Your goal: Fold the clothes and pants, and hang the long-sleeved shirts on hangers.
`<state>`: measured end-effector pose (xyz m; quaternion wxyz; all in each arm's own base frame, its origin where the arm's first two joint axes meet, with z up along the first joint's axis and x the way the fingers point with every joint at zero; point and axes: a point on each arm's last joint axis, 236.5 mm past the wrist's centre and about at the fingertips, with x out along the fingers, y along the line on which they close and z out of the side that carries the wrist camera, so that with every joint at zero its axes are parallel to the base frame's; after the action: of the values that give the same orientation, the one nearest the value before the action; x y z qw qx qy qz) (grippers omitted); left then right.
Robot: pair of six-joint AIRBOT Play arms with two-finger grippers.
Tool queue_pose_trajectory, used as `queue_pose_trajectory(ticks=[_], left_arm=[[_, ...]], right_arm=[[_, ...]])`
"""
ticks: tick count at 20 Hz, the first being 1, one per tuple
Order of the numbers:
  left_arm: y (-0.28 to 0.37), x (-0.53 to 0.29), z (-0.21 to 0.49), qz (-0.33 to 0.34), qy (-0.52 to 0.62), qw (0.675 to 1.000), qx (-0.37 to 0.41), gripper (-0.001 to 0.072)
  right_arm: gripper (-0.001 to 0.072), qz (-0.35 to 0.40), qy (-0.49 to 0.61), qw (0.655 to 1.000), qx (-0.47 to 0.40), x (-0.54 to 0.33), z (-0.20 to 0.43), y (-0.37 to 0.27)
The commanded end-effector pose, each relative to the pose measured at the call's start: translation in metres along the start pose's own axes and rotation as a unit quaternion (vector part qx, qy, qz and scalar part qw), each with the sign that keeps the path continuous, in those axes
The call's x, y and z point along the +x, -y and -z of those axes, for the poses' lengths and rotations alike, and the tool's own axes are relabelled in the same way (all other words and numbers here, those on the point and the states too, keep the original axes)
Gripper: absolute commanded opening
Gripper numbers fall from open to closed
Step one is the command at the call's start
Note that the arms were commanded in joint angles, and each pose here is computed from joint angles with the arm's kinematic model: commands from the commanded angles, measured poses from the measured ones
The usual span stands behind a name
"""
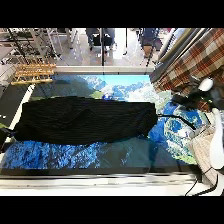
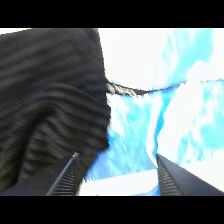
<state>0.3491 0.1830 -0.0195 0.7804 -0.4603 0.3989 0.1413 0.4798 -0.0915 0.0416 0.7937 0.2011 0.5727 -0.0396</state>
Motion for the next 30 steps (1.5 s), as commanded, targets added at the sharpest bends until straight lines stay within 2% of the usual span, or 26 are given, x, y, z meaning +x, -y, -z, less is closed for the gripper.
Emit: queue_pose_trajectory(ticks=[1, 4, 6, 7, 9, 12, 13, 14, 16, 17, 18, 19, 20, 21, 27, 30], left_arm=[[0.006, 0.009, -0.009, 0.021, 0.020, 0.999, -0.032, 0.0708], [0.010, 0.035, 0.011, 0.021, -0.021, 0.999, -0.029, 0.0708], [0.010, 0.055, 0.021, 0.013, -0.036, 0.998, -0.042, 0.0708], [0.007, 0.066, 0.021, 0.005, -0.033, 0.998, -0.056, 0.0708], [0.008, 0.082, 0.016, 0.008, -0.018, 0.996, -0.088, 0.0707], [0.010, 0.101, 0.020, 0.020, -0.023, 0.991, -0.128, 0.0682], [0.008, 0.108, 0.024, 0.021, -0.029, 0.989, -0.145, 0.0612], [0.005, 0.113, 0.027, 0.020, -0.036, 0.986, -0.164, 0.0493], [0.003, 0.121, 0.032, 0.025, -0.046, 0.981, -0.185, 0.0322], [0.004, 0.122, 0.031, 0.029, -0.045, 0.980, -0.192, 0.0192], [0.006, 0.121, 0.030, 0.033, -0.044, 0.979, -0.196, 0.0066], [0.008, 0.120, 0.030, 0.037, -0.045, 0.978, -0.199, 0.0024], [0.013, 0.118, 0.032, 0.045, -0.051, 0.977, -0.200, 0.0024], [0.016, 0.113, 0.031, 0.052, -0.053, 0.977, -0.201, 0.0024], [0.036, 0.033, -0.034, 0.115, 0.014, 0.986, -0.122, 0.0017], [0.078, -0.017, -0.071, 0.164, 0.032, 0.983, -0.071, 0.0017]], right_arm=[[0.0502, -0.122, -0.052, 0.989, 0.058, -0.003, 0.042, 0.038], [0.0515, -0.153, -0.106, 0.977, 0.100, 0.015, 0.118, 0.038], [0.0583, -0.208, -0.144, 0.959, 0.124, 0.033, 0.169, 0.011], [0.0586, -0.241, -0.144, 0.950, 0.138, 0.043, 0.184, -0.005], [0.0586, -0.303, -0.124, 0.928, 0.176, 0.060, 0.195, -0.039], [0.0584, -0.296, -0.077, 0.924, 0.231, 0.097, 0.192, -0.066], [0.0584, -0.290, -0.058, 0.923, 0.248, 0.106, 0.186, -0.076], [0.0584, -0.290, -0.044, 0.918, 0.267, 0.113, 0.178, -0.087], [0.0570, -0.299, -0.013, 0.897, 0.324, 0.123, 0.159, -0.108], [0.0563, -0.293, 0.004, 0.888, 0.354, 0.131, 0.152, -0.114], [0.0495, -0.277, 0.017, 0.881, 0.384, 0.140, 0.149, -0.114], [0.0366, -0.257, 0.030, 0.877, 0.406, 0.148, 0.148, -0.113], [0.0129, -0.243, 0.042, 0.879, 0.408, 0.151, 0.147, -0.111], [0.0050, -0.239, 0.051, 0.879, 0.409, 0.148, 0.143, -0.109], [0.0046, -0.285, 0.166, 0.877, 0.350, 0.048, 0.081, -0.087], [0.0046, -0.328, 0.192, 0.889, 0.255, -0.018, 0.050, -0.098]])
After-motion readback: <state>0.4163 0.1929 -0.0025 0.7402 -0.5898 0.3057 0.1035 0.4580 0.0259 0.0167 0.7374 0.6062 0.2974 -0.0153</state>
